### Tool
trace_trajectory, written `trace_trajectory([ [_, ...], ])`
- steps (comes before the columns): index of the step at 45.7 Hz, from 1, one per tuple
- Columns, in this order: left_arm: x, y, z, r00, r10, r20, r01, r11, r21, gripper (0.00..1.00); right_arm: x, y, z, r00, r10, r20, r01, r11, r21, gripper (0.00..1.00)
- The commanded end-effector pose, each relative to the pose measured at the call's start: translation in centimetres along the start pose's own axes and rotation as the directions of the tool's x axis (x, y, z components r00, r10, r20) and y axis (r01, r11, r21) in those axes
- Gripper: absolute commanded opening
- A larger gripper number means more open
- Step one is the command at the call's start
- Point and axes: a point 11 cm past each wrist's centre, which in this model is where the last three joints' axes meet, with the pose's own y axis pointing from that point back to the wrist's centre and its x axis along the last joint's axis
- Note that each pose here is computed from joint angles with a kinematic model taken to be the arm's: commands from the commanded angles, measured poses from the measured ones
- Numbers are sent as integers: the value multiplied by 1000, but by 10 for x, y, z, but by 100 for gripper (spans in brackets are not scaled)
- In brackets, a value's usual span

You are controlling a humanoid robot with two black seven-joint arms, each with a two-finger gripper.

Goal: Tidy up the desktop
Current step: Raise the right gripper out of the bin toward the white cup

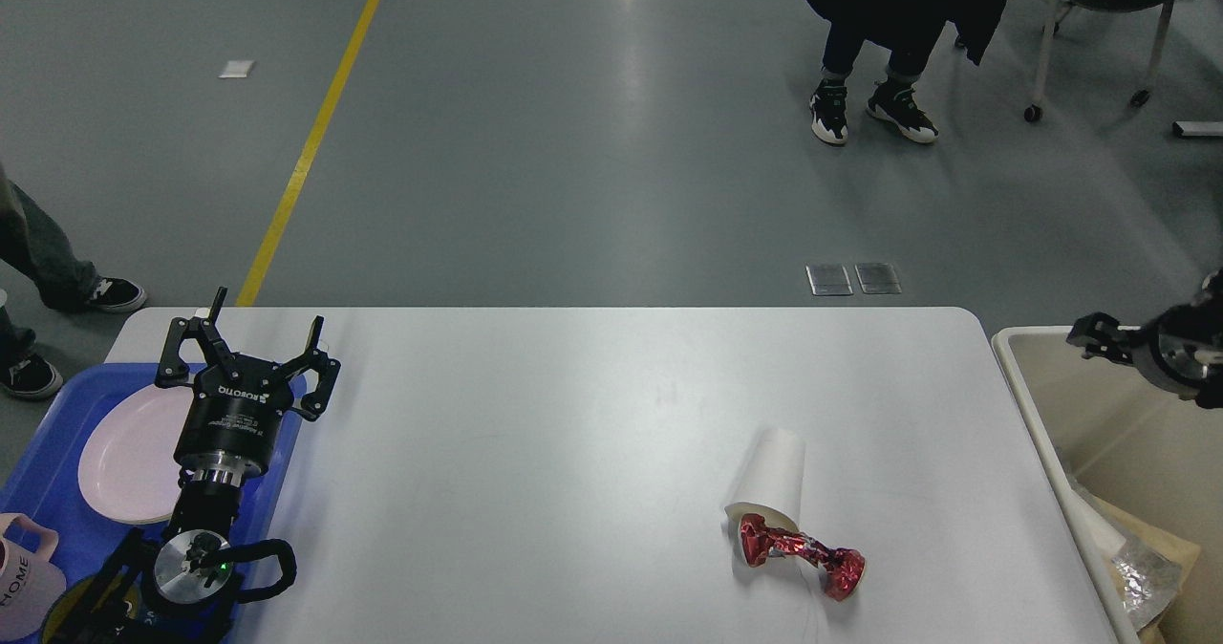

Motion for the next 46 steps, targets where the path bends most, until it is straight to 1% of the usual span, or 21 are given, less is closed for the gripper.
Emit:
trace_trajectory([
  [1,0,0,0,1000,1,0,-1,1000,0,96,15,58,-52,991,-83,-104,90,993,70,100],
  [6,0,0,0,1000,1,-1,-1,1000,0,96,21,109,-97,961,-152,-231,179,979,97,100],
  [10,0,0,0,1000,1,0,-1,1000,0,96,12,151,-125,907,-248,-340,293,952,88,100],
  [12,0,0,0,1000,1,-1,-1,1000,0,96,9,176,-138,882,-272,-384,331,939,93,100],
  [17,0,0,0,1000,1,0,-1,1000,0,96,-3,224,-154,848,-283,-447,368,923,115,100],
  [20,0,0,0,1000,1,-1,-1,1000,0,96,-16,248,-164,822,-280,-496,387,914,125,100],
  [27,0,0,0,1000,1,-1,-1,1000,0,96,-46,291,-170,775,-274,-570,425,893,148,100],
  [31,0,0,0,1000,1,0,-1,1000,0,96,-54,295,-169,771,-288,-568,445,882,156,100],
  [37,0,0,0,1000,1,0,-1,1000,0,96,-61,291,-167,766,-303,-567,455,878,146,100],
  [46,0,0,0,1000,1,-1,-1,1000,0,96,-59,287,-166,777,-298,-555,450,879,158,100],
])
